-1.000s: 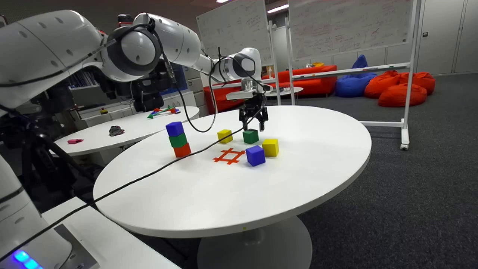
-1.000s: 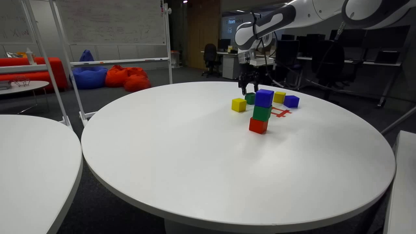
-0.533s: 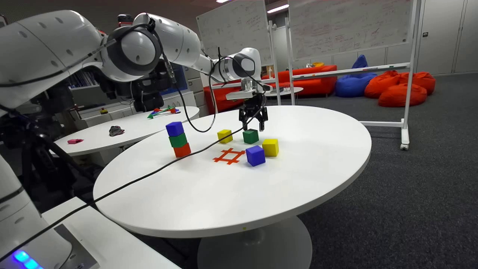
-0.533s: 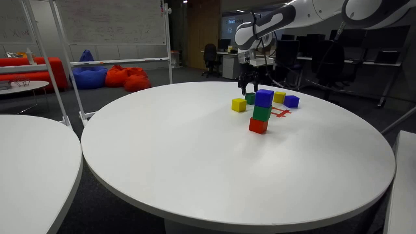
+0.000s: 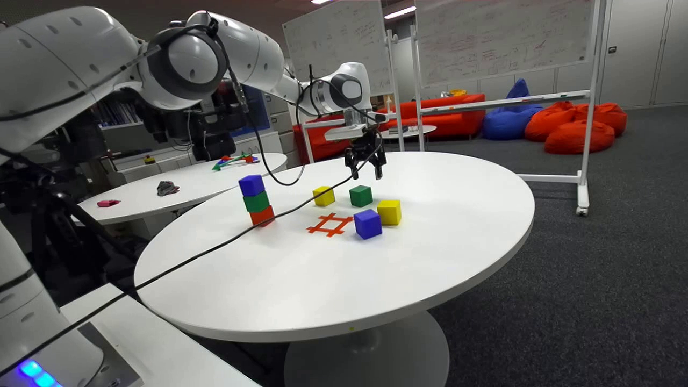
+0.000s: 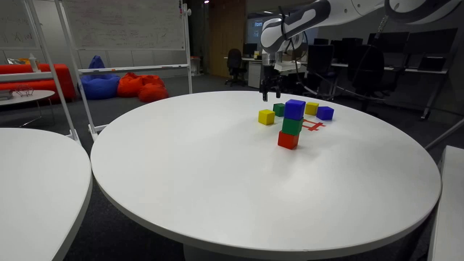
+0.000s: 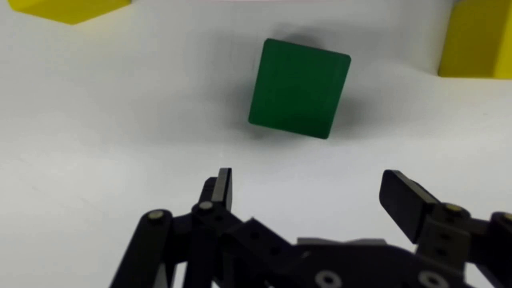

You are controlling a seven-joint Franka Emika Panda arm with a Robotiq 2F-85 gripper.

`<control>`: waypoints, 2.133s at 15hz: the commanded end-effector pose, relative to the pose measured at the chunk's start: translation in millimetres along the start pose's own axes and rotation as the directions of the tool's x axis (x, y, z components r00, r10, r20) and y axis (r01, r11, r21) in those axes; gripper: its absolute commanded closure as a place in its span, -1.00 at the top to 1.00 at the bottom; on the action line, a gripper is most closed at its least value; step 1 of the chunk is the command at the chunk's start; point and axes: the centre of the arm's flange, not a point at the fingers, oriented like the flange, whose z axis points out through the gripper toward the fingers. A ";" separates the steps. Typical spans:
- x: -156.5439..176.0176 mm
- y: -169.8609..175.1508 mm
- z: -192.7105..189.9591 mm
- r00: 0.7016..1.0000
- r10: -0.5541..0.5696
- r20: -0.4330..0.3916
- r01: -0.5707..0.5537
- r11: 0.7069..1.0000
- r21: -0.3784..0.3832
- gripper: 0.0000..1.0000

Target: Unstack all the toy blocks then put the orange block in the marked zone

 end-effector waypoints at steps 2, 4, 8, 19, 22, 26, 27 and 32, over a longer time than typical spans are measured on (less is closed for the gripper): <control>-63.7 -9.5 -26.4 0.997 -0.015 -0.074 0.013 1.000 -0.027 1.00; -72.8 -12.1 -33.3 0.995 -0.015 -0.094 0.012 1.000 -0.028 1.00; -92.2 -13.7 -46.0 0.992 -0.019 -0.125 0.016 0.999 -0.030 1.00; -73.1 -11.5 -47.5 0.987 -0.042 -0.154 0.040 0.999 -0.018 1.00; -74.9 -12.6 -47.6 0.987 -0.044 -0.152 0.042 0.999 -0.018 1.00; -77.8 -16.1 -46.5 0.986 -0.045 -0.161 0.041 0.999 -0.024 1.00; -80.9 -16.9 -46.7 0.985 -0.045 -0.167 0.041 0.999 -0.024 1.00; -102.4 -21.9 -55.2 0.971 -0.051 -0.235 0.047 0.999 -0.024 1.00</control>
